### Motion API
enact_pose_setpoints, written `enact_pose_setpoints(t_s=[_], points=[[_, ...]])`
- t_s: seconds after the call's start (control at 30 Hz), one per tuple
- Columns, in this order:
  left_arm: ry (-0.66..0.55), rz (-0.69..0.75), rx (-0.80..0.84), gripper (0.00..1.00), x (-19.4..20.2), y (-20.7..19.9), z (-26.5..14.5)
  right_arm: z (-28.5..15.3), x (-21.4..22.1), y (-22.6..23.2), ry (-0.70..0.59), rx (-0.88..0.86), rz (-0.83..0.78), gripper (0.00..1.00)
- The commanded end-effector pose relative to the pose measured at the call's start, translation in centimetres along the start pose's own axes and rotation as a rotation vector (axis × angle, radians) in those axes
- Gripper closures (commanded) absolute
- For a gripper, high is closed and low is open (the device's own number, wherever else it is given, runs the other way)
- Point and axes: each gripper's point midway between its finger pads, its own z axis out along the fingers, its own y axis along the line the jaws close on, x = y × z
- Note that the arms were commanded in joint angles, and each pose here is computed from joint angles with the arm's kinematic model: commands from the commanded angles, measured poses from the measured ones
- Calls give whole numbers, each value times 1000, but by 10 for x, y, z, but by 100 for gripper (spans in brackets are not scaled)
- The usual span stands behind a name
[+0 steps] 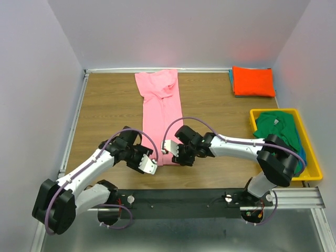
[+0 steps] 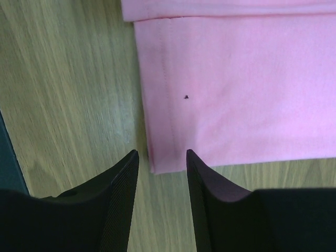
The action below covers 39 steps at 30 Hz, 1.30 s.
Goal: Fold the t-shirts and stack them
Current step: Fold the tshirt
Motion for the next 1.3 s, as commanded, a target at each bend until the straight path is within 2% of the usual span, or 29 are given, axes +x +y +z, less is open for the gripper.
enact_pose_setpoints(t_s=[0.0,0.33,0.53,0.63,0.67,0.7,0.8,0.97,1.27], points=[[94,101,75,34,16,-12,4,13,2,5,3,12,-77,52],[154,160,192,41,22,-24,15,29,23,14,54,-21,-107,53],[186,180,233,44,31,-31,23,35,38,19,84,-36,-109,59],[202,168,250,57,37,-35,28,36,42,21,91,-40,-104,71],[187,155,242,69,34,-33,28,36,44,21,95,-42,-100,75],[172,147,239,73,31,-32,29,36,43,21,95,-40,-98,83],[124,119,186,86,13,-14,22,26,30,19,50,-20,-96,98],[79,71,108,100,-11,16,5,-2,9,19,5,-18,-118,100],[1,35,65,100,-42,31,-21,-43,-26,9,-42,14,-155,100]])
